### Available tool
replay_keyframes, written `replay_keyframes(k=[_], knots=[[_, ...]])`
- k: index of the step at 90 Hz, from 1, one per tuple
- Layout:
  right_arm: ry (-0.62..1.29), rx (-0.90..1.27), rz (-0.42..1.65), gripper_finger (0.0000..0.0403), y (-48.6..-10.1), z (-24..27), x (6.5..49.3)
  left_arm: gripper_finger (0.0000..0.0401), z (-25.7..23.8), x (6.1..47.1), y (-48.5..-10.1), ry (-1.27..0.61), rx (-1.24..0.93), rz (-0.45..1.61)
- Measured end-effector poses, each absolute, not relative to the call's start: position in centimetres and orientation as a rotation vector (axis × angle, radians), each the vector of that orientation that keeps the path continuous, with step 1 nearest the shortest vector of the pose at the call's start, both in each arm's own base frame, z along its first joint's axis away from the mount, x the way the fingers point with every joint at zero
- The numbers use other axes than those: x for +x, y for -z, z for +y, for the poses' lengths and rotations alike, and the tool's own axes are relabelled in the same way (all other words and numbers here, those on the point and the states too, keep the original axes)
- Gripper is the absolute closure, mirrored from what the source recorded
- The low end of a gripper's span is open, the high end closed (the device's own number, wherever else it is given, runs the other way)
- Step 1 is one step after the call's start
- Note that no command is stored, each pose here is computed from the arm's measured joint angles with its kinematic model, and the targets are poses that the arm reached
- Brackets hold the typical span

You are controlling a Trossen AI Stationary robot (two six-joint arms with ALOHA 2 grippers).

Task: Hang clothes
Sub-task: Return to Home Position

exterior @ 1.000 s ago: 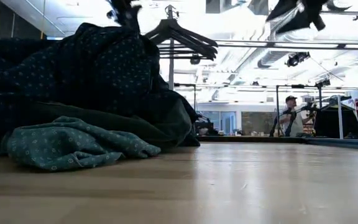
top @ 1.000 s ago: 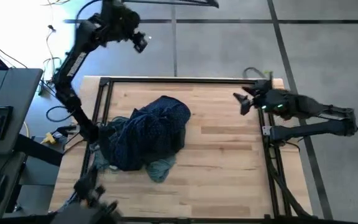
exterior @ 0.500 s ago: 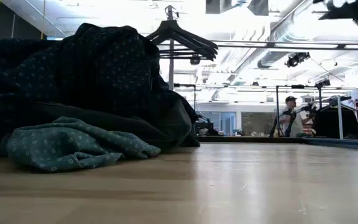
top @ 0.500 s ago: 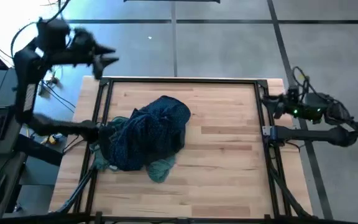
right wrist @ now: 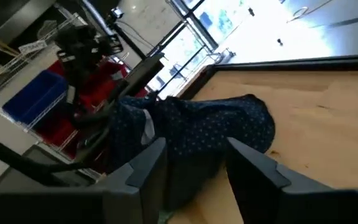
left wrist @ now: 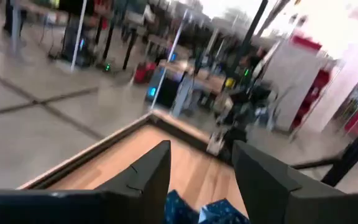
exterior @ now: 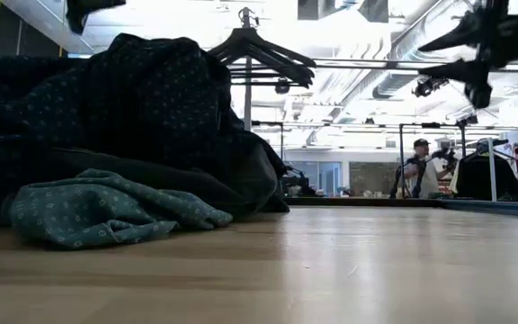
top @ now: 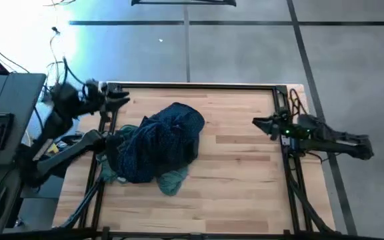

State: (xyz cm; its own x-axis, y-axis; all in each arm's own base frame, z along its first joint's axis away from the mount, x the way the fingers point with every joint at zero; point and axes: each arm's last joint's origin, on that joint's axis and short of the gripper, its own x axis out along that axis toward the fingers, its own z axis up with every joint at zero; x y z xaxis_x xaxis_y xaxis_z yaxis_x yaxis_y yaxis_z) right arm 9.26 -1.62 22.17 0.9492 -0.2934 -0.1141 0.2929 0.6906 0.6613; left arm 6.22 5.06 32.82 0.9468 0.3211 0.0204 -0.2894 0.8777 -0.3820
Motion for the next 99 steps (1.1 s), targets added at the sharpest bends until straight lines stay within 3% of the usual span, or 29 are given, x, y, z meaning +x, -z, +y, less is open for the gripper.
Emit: replay_keyframes(k=[16,28,59,99], knots=[[0.245,0.757,-0.010,0.0287,-19.4,-1.5,10.2,0.0255,4.8,5.9,-27.0,-0.323,-0.452,-0.135],[0.217,0.744,-0.056,0.0291,-17.9,-1.5,10.6,0.0255,5.3,6.0,-24.6,-0.404,-0.369,-0.196],[0.419,0.524,0.007,0.0291,-15.9,-2.3,11.0,0.0255,6.6,7.7,-18.0,-0.509,-0.345,-0.227],[0.495,0.426,0.002,0.0291,-16.0,-3.3,11.2,0.0268,5.2,9.5,-17.8,-0.506,-0.271,-0.171]])
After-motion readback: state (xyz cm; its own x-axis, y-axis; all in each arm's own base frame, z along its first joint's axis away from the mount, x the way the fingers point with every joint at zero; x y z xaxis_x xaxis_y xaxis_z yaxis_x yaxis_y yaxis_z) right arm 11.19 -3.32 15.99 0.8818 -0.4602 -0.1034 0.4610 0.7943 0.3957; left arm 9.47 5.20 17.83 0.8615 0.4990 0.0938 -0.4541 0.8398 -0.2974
